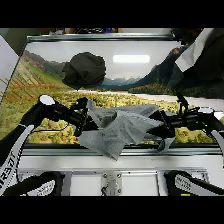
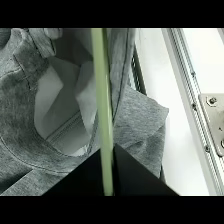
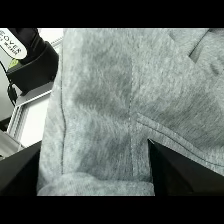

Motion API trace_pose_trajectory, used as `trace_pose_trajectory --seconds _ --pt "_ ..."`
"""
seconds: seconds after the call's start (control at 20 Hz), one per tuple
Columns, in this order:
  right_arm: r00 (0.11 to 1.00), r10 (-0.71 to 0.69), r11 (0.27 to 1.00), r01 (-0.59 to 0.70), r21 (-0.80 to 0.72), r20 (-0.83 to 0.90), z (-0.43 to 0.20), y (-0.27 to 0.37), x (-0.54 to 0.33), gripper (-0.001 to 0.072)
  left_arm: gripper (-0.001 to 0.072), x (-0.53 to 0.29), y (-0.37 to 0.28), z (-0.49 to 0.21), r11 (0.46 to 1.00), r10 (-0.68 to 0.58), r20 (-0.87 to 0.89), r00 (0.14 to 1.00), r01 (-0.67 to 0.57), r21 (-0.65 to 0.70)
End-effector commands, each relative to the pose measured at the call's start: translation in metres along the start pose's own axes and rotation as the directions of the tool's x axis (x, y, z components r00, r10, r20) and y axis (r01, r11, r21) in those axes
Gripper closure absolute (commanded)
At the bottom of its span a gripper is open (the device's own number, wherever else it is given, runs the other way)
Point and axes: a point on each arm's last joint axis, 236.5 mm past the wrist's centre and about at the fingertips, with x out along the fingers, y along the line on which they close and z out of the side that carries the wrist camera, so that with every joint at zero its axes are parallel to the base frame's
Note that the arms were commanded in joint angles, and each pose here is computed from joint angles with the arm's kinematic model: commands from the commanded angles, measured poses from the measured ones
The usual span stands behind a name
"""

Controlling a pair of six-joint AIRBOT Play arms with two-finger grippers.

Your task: Fold the clothes and pants, and hang the long-sleeved shirts on hangers.

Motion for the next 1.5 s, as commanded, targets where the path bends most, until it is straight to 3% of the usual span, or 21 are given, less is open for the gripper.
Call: trace_pose_trajectory --seconds 0.0,0.3,0.35,0.4,0.5,0.7,0.85,1.05,1.45 --pt "0.998 -0.009 1.0 0.009 -0.007 0.057 0.013 -0.002 0.0 0.0032 0.0694 0.0 0.0 0.0 1.0 -0.001 0.0 1.0 0.001 0.0" --pt "0.996 -0.044 0.999 0.045 -0.009 0.076 0.018 -0.011 -0.001 0.0039 0.0694 0.0 0.0 0.0 1.0 -0.001 0.0 1.0 0.001 -0.001" --pt "0.996 -0.044 0.999 0.045 -0.009 0.076 0.018 -0.011 -0.001 0.0105 0.0693 0.0 0.0 0.0 1.0 -0.001 -0.001 1.0 0.001 -0.01" --pt "0.996 -0.043 0.999 0.044 -0.009 0.075 0.018 -0.01 -0.001 0.0266 0.0694 0.0 0.0 0.0 1.0 -0.001 -0.001 1.0 0.001 -0.025" --pt "0.996 -0.043 0.999 0.044 -0.01 0.075 0.018 -0.01 -0.001 0.0693 0.0694 0.0 0.0 0.0 1.0 -0.001 -0.002 1.0 0.001 -0.029" --pt "0.996 -0.044 0.99 0.053 -0.128 0.075 0.018 -0.011 -0.001 0.0687 0.0694 0.0 0.0 0.0 1.0 -0.001 -0.002 1.0 0.001 -0.029" --pt "0.996 -0.05 0.947 0.071 -0.315 0.072 0.017 -0.012 -0.001 0.0687 0.0694 0.0 0.0 -0.001 1.0 0.0 -0.003 1.0 -0.001 -0.029" --pt "0.988 -0.141 0.935 0.151 -0.322 0.055 0.013 -0.033 -0.002 0.0687 0.0693 0.0 0.002 -0.002 1.0 0.01 -0.009 1.0 -0.01 -0.029" --pt "0.989 -0.139 0.93 0.15 -0.337 0.058 0.014 -0.033 -0.002 0.0688 0.0693 -0.001 0.015 -0.005 0.992 0.062 -0.02 0.998 -0.064 -0.113"
